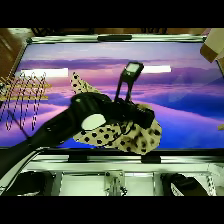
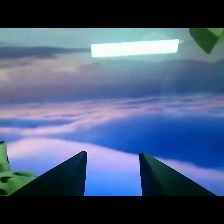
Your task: Fold the shirts.
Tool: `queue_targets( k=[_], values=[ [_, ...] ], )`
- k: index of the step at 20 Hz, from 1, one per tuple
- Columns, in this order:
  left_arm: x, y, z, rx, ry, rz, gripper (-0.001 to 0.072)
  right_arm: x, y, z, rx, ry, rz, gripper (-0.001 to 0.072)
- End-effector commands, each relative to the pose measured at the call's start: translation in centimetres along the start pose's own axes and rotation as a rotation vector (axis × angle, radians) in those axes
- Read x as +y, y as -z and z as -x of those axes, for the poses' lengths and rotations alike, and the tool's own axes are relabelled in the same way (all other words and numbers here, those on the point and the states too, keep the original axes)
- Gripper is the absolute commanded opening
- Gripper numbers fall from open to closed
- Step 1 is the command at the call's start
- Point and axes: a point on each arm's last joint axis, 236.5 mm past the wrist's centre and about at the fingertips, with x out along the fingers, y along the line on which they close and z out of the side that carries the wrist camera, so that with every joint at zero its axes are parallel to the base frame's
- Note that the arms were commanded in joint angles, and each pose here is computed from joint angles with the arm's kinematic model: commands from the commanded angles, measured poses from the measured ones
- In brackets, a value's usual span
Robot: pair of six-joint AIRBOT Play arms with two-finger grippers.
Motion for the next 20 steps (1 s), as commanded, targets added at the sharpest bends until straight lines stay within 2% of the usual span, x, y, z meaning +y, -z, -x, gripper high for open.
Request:
queue_targets(
  k=[1, 2, 7, 11, 15, 18, 20],
  values=[
    [2.1, 2.9, -2.3, 0.118, -0.032, 0.079, 0.0720, 0.6, 2.7, -0.5, 0.131, -0.019, 0.044, 0.0523],
    [3.8, 2.2, -0.9, 0.131, -0.060, 0.076, 0.0720, 1.4, 3.5, -1.0, 0.174, -0.045, 0.075, 0.0673],
    [15.6, 1.0, 10.0, 0.235, -0.273, 0.129, 0.0720, 3.2, 8.1, -6.6, 0.427, -0.053, 0.193, 0.0670],
    [24.9, 7.0, 16.0, 0.483, -0.449, 0.257, 0.0720, 5.7, 18.4, -12.2, 0.762, -0.130, 0.307, 0.0665],
    [29.7, 14.0, 16.2, 0.625, -0.455, 0.456, 0.0720, 7.3, 27.0, -15.2, 0.966, -0.192, 0.333, 0.0665],
    [30.3, 19.2, 13.8, 0.689, -0.405, 0.541, 0.0720, 5.9, 29.9, -16.4, 1.047, -0.168, 0.304, 0.0664],
    [30.0, 20.5, 10.9, 0.631, -0.346, 0.601, 0.0720, 4.5, 31.0, -17.3, 1.076, -0.149, 0.217, 0.0664]
  ],
)
